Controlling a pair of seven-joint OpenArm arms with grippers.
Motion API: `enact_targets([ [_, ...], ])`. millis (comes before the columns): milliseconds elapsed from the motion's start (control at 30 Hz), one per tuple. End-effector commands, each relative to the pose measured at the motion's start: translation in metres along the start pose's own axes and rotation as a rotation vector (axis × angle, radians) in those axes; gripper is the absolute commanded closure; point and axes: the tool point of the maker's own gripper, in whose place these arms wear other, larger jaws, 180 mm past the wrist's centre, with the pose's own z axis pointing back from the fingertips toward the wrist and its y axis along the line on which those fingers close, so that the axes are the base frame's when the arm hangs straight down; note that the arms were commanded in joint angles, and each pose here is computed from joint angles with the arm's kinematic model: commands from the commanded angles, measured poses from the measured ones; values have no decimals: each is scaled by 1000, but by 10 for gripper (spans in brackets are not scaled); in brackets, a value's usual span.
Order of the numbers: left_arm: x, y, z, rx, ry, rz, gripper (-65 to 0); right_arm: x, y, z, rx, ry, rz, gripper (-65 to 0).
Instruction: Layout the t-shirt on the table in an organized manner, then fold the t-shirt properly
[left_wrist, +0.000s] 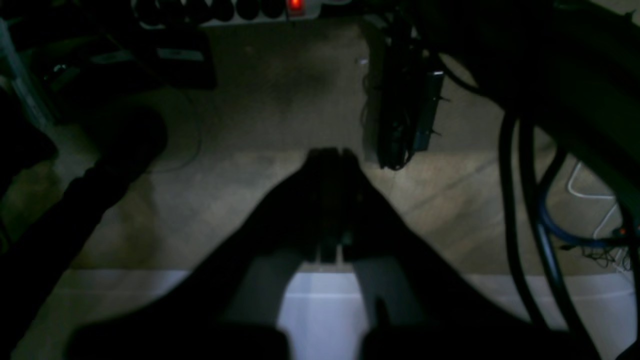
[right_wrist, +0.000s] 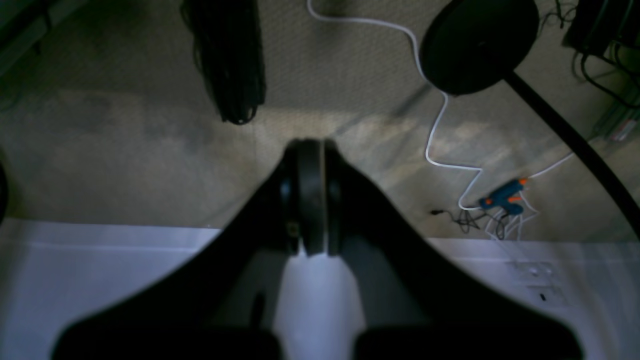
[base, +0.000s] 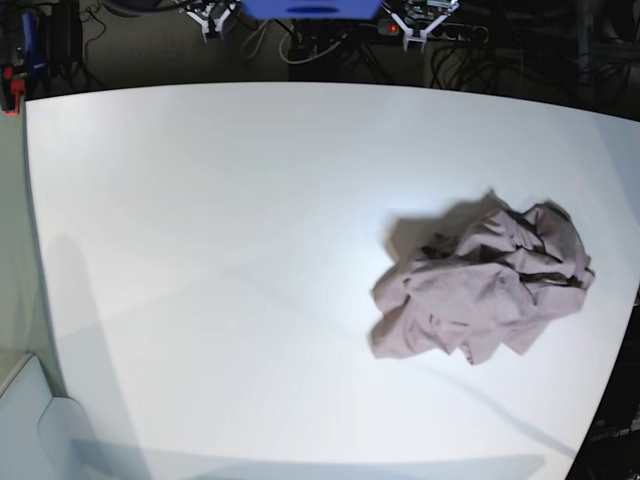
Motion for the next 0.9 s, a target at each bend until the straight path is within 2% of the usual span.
enact_targets([
  [0,-5,1,0,7,8,-2,0,-1,1,0,7,0,3,0],
  [300,-6,4,0,11,10,-1,0,6,1,3,8,-47,2,0],
  [633,-10,9,1,19,13,0,0,-1,1,4,8,-49,3,0],
  [867,-15,5,7,12,-27,1,0,6,-1,12,3,-113,0,0],
])
